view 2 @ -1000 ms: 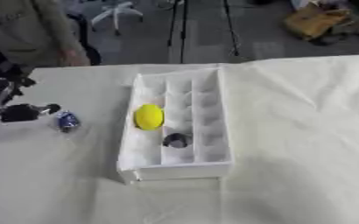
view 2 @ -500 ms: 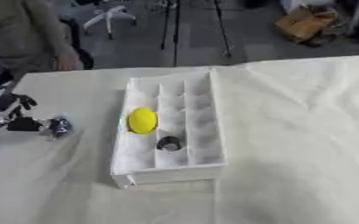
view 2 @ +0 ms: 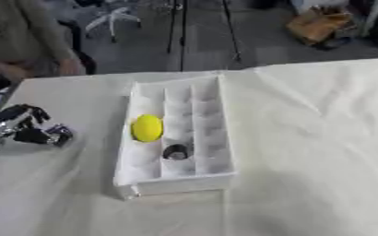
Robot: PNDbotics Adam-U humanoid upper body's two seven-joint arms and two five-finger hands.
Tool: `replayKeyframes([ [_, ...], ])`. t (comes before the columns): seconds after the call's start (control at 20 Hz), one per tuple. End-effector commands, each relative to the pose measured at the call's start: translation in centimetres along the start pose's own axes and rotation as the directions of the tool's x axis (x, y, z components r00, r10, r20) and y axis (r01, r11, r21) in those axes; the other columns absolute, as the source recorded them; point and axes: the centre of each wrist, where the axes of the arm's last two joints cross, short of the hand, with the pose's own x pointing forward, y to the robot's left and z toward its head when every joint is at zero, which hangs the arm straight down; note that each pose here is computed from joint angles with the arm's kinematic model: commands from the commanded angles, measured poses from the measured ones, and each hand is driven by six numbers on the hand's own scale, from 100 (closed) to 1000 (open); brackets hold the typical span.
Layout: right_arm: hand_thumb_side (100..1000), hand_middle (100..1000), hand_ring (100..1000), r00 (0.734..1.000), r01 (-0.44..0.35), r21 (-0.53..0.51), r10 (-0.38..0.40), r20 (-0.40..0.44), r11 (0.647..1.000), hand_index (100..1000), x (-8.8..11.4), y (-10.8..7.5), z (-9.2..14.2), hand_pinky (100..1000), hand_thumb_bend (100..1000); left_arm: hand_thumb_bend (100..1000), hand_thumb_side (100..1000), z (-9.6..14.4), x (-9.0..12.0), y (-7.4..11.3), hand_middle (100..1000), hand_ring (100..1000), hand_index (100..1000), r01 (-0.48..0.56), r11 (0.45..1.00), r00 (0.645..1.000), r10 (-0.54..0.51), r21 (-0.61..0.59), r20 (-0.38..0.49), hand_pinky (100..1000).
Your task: Pick up objects on the table and place them in the box.
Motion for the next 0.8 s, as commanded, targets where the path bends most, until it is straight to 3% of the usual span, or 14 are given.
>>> replayKeyframes([
  [0.05, 651, 662, 560, 0.999, -0.015, 0.012, 0.015, 0.038, 1.0, 860, 0.8, -0.6, -0.6, 670, 340, 738, 540, 0.2, 0.1, 1.8, 644, 595, 775, 0.05, 0.999, 0.999, -0.05, 0.018, 0.002, 681],
  [0.65, 651, 662, 559, 0.999, -0.014, 0.012, 0.014, 0.037, 1.0, 862, 0.8, -0.6, -0.6, 670, 336, 654, 518, -0.3, 1.0, 0.0, 578, 528, 733, 0.093, 0.996, 0.995, -0.093, 0.006, -0.029, 634],
  [0.7, 651, 662, 559, 0.999, -0.014, 0.012, 0.014, 0.037, 1.0, 862, 0.8, -0.6, -0.6, 670, 335, 581, 485, -0.3, 1.0, -0.2, 528, 473, 709, 0.093, 0.996, 0.995, -0.093, 0.003, -0.033, 601],
  [0.8, 651, 662, 559, 0.999, -0.014, 0.013, 0.014, 0.036, 1.0, 862, 0.8, -0.6, -0.6, 670, 336, 569, 480, -0.4, 1.0, -0.4, 523, 467, 707, 0.094, 0.996, 0.995, -0.094, 0.001, -0.037, 596],
])
